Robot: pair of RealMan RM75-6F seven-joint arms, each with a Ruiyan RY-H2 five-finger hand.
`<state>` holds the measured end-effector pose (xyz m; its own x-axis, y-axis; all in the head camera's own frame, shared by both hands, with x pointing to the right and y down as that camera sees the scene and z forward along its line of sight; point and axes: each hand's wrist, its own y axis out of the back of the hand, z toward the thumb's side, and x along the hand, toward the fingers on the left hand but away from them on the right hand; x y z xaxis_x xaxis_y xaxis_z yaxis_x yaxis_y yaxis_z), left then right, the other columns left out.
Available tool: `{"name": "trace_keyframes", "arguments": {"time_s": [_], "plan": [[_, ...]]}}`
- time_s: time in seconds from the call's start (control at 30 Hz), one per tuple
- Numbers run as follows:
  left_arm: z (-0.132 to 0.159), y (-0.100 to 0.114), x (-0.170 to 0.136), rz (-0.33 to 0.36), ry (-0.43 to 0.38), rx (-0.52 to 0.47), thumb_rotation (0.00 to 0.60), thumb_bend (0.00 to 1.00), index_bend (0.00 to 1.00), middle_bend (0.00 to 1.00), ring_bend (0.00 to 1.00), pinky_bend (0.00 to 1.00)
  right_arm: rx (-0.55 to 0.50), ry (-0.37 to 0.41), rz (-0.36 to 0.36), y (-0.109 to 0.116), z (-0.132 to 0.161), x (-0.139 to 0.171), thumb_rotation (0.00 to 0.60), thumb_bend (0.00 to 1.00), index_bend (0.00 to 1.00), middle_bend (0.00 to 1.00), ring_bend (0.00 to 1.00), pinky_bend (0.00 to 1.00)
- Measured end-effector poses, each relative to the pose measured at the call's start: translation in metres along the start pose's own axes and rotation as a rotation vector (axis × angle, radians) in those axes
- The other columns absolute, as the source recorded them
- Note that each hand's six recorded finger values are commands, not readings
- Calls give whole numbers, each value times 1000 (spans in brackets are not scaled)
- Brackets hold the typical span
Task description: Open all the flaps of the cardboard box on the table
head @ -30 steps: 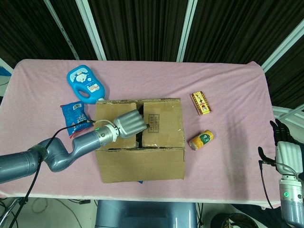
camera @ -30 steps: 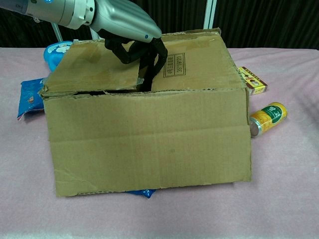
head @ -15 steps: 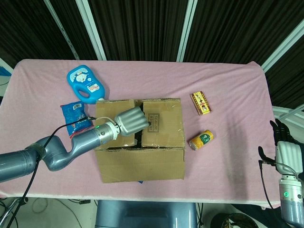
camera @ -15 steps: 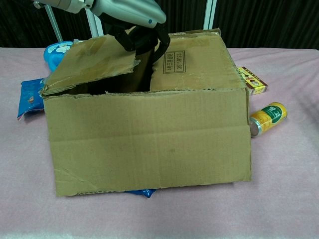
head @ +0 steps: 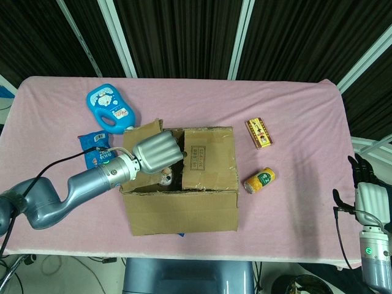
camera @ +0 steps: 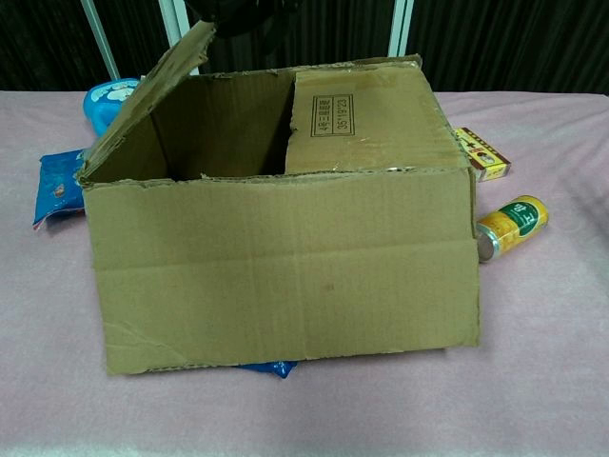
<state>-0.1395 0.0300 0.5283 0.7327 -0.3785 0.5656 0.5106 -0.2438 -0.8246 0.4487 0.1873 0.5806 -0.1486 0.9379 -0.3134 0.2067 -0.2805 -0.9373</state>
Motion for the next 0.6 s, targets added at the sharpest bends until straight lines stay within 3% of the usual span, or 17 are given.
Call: {"name": "trace_keyframes", "arguments": {"time_s": [0.6], "plan": [[-25,3,-95,8,119,25,600,1000,446,644,466,510,14,2,9,-3,1,2,600,416,0,10,0,233]]}}
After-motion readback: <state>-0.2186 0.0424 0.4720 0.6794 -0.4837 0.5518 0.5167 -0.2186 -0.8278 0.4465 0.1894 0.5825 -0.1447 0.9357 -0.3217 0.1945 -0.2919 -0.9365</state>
